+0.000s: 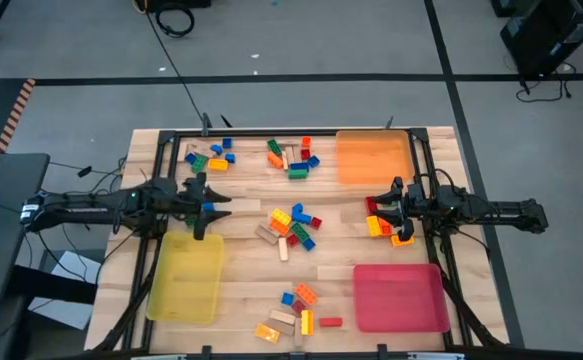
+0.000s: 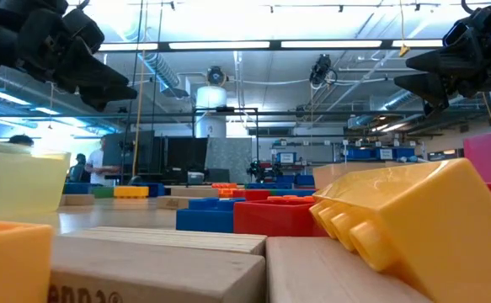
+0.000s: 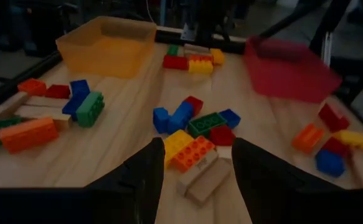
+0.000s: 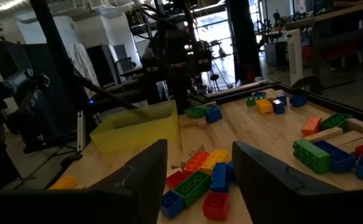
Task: Sort blocks by size
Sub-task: Put the large yellow game piece into the yellow bin
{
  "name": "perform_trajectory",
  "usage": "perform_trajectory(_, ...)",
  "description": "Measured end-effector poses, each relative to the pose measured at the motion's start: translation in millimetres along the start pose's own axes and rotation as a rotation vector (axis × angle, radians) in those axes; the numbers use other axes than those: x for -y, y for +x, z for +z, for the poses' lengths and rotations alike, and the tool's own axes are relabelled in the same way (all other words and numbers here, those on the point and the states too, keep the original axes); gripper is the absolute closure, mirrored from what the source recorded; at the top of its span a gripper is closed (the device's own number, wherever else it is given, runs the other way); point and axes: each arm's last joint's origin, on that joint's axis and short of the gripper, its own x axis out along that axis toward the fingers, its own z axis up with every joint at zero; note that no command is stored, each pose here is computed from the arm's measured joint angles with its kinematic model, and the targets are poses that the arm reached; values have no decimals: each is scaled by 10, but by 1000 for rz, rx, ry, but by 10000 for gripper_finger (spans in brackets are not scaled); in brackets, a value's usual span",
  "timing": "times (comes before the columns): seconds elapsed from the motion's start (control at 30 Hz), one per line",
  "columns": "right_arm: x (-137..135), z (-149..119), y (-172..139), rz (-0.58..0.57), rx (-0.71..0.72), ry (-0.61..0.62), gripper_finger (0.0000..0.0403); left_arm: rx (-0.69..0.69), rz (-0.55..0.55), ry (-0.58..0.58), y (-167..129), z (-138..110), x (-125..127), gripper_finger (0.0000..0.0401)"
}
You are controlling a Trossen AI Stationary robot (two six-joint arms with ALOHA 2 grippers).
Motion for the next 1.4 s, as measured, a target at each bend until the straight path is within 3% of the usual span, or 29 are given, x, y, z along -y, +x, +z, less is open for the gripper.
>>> perform_trajectory(0.17,0,1,0,0,1,0,208,0,80,-6,12,89,-15,206)
perform_trajectory(0.27,0,1,0,0,0,0,208,-45,192,-53,0,148,-41,206)
perform_trajectory(0.5,0,1,0,0,0,0,208,-278,578,-177,-99,364,-141,206)
perform_trajectory(0.73,0,1,0,0,1,0,208,-516,776,-334,-25,532,-369,206)
perform_trajectory(0.97,0,1,0,0,1,0,208,-763,690,-557,195,409,-773,206)
perform_trajectory(1.17,0,1,0,0,0,0,208,-909,622,-523,325,353,-1051,206)
perform_trajectory(1.4,0,0,0,0,0,0,208,-1011,502,-309,486,561,-1239,206)
